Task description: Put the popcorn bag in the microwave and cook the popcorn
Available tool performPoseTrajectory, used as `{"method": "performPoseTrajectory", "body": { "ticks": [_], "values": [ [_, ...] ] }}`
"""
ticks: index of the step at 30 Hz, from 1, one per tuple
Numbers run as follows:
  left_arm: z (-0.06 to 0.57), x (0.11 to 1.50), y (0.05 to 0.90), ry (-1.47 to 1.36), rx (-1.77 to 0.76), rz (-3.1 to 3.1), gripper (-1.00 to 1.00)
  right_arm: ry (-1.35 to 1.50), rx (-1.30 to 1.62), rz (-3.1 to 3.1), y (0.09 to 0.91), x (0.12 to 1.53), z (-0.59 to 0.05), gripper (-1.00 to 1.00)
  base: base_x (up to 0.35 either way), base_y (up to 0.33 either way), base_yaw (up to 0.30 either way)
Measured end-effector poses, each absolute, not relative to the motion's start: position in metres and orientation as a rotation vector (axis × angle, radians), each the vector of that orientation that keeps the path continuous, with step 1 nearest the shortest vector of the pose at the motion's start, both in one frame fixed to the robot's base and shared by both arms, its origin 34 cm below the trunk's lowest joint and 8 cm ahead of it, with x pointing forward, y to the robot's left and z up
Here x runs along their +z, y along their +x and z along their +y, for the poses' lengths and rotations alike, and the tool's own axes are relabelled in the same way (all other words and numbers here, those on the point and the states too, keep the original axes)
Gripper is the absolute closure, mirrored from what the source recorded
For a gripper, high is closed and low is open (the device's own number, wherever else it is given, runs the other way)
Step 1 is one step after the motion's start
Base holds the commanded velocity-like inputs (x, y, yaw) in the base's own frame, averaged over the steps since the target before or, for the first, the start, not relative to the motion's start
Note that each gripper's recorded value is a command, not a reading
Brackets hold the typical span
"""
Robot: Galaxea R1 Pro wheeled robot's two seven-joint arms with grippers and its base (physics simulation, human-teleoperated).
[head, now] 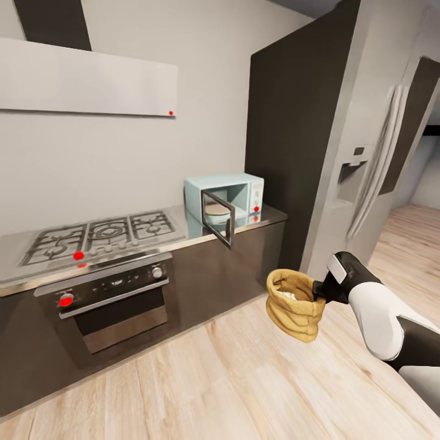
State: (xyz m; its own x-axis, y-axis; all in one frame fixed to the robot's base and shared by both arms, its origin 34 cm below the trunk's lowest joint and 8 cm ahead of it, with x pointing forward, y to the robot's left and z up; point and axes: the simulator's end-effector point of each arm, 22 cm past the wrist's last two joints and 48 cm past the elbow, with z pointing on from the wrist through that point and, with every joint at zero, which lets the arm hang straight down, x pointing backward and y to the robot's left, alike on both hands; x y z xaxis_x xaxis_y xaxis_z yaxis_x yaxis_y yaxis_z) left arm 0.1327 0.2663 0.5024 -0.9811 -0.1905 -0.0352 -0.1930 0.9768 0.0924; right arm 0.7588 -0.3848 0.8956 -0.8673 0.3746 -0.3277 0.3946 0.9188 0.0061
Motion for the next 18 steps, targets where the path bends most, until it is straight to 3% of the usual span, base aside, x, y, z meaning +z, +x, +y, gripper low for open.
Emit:
{"method": "performPoseTrajectory", "body": {
  "ticks": [9, 18],
  "values": [
    [0.2666, 0.5024, 0.1345, -0.289, 0.147, 3.091, -1.0, 0.566, -0.099, 2.754, 0.7585, 0.896, -0.3867, 1.0, 0.312, -0.033, 0.0],
    [0.2658, 0.5023, 0.1353, -0.299, 0.146, 3.088, -1.0, 0.564, -0.106, 2.754, 0.7585, 0.896, -0.3877, 1.0, 0.189, -0.256, 0.0]
  ]
}}
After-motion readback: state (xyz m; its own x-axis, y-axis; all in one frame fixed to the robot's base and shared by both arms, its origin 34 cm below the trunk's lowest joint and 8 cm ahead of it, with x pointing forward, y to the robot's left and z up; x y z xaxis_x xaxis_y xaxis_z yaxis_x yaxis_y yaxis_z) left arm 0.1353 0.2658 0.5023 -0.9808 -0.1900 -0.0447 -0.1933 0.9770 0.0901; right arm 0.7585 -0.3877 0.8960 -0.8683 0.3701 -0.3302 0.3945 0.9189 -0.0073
